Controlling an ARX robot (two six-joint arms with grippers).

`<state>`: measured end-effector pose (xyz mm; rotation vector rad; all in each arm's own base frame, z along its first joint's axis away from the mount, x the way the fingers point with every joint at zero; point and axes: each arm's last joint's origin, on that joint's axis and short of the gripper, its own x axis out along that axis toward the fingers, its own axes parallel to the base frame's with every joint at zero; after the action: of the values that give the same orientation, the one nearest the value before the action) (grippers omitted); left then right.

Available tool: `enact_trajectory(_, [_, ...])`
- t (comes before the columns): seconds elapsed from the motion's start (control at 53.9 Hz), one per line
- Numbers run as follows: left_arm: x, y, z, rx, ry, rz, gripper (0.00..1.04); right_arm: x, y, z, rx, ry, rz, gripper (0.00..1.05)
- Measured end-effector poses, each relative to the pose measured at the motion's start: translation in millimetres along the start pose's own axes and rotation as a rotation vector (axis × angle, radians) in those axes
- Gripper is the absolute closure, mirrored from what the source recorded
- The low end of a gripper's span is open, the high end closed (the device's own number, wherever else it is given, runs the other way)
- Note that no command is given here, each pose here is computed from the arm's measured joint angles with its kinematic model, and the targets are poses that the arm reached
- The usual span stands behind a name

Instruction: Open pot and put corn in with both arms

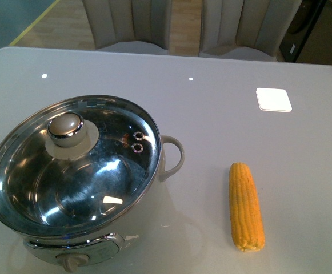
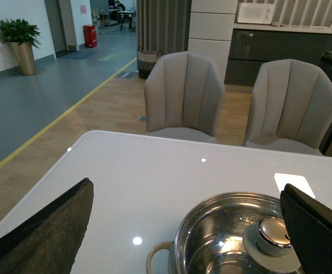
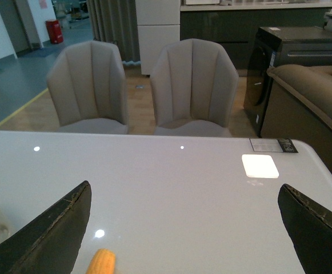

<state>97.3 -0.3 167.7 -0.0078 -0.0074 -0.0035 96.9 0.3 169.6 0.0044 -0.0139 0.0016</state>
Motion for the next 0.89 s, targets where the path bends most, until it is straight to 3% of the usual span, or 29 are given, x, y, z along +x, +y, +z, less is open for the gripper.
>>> enact_trajectory(0.78, [0.0, 0.0, 0.0, 0.0, 0.0, 0.0, 0.07, 0.0, 0.0, 0.0, 0.0, 0.0, 0.0, 0.09])
enact_trajectory(0.891, [0.8, -0.2, -3.2, -0.081, 0.253, 0.221, 0.07, 0.0, 0.0, 0.0, 0.0, 0.0, -0.001, 0.09])
